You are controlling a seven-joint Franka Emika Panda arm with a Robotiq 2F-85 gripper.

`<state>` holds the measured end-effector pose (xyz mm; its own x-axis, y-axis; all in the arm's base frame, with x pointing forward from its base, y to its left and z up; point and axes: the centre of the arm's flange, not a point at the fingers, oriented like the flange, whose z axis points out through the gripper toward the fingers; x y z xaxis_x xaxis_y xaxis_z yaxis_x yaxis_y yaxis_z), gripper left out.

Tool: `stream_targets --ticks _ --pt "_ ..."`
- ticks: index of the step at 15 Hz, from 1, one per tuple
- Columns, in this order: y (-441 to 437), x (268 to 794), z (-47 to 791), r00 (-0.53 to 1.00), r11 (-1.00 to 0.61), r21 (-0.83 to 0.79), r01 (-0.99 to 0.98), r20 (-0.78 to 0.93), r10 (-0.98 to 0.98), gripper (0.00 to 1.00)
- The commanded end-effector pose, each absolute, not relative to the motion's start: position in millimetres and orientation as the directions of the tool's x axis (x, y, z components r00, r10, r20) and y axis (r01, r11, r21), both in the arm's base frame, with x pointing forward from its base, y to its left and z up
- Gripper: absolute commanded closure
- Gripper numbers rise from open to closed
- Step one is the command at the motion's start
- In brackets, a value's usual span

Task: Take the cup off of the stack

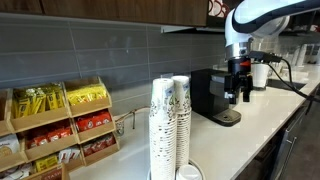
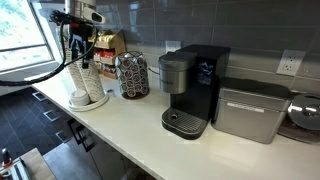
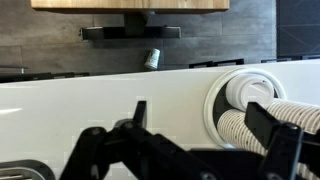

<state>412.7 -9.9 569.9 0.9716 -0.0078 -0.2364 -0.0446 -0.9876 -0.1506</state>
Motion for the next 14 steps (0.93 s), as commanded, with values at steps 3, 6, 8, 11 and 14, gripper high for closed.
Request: stream_targets --ticks 3,6,8,11,14 --pt "40 394 627 0.984 -0.987 -0.143 0.071 -0.151 0.093 0.00" --pt "65 377 664 0.982 -0.980 -0.122 0.159 -0.083 0.170 0.00" --pt "84 365 686 0.970 -0.966 -0.104 0.236 -0.030 0.240 0.00" --pt "116 348 712 0.936 -0.933 -0.084 0.351 0.049 0.348 0.00" --pt "122 347 714 0.938 -0.936 -0.069 0.345 0.061 0.342 0.00"
